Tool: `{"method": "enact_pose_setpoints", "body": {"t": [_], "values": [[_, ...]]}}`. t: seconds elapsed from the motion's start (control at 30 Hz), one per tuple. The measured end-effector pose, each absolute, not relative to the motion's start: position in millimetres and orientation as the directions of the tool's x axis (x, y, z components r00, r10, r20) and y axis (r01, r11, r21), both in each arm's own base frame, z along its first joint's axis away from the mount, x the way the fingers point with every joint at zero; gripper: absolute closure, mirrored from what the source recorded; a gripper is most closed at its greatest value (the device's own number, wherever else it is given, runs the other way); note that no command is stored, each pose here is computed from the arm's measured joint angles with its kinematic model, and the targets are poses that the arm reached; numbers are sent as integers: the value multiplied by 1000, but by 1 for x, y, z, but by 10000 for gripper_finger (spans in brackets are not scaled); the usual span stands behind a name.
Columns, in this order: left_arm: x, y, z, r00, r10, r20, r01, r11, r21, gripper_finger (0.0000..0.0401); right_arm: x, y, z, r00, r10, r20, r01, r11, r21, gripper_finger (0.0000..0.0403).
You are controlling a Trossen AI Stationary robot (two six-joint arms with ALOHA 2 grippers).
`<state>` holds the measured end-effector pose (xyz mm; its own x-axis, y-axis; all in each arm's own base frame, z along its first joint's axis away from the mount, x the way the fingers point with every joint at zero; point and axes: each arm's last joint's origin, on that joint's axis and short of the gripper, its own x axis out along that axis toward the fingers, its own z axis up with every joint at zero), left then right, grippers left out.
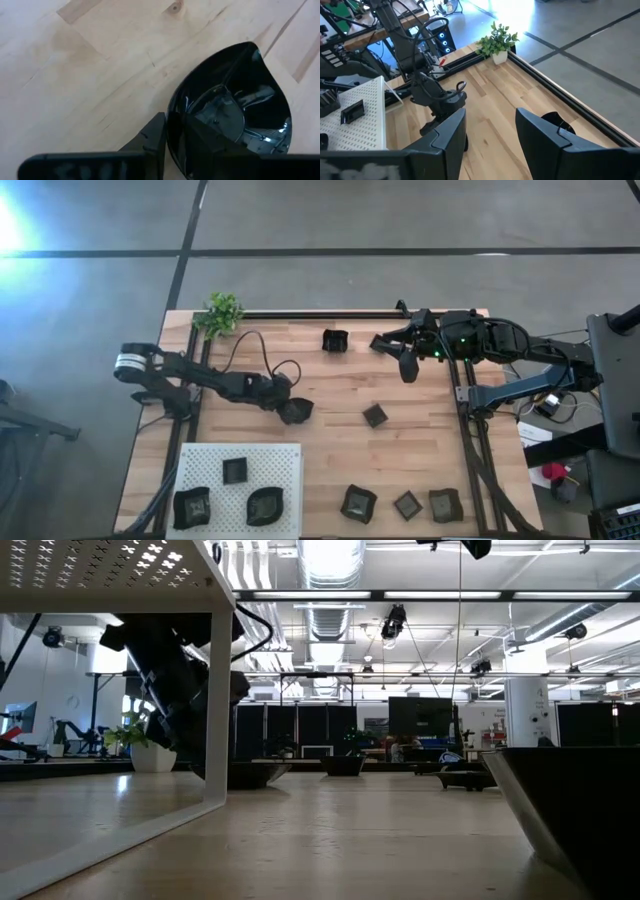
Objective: Pick & Place Mini shaped plates
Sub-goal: Stack the leaf shaped plate on top of the leaf shaped plate on the shelf
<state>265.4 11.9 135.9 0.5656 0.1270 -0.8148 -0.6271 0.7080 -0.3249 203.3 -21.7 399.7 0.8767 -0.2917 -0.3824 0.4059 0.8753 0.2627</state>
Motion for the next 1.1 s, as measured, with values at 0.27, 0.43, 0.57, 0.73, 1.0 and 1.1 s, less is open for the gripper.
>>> {"method": "enact_pose_setpoints", "body": {"t": [0.27, 0.43, 0.57, 0.73, 1.0, 1.1], "values": [[266, 12, 141, 587, 124, -800, -617, 709, -343, 396, 203, -22, 400, 877, -292, -383, 406, 875, 263, 236], [264, 12, 153, 607, 125, -785, -605, 713, -355, 400, 203, -22, 400, 877, -292, -382, 406, 875, 263, 236], [264, 12, 176, 635, 127, -762, -592, 713, -374, 400, 203, -22, 400, 876, -292, -383, 406, 875, 263, 236], [261, 12, 211, 649, 136, -748, -589, 713, -382, 400, 203, -22, 400, 876, -292, -383, 406, 875, 263, 236], [243, 5, 280, 698, 155, -699, -603, 653, -458, 401, 203, -22, 400, 876, -293, -383, 407, 875, 263, 236], [234, -6, 299, 712, 147, -687, -607, 621, -497, 401, 203, -22, 400, 876, -293, -383, 407, 875, 262, 236]]}}
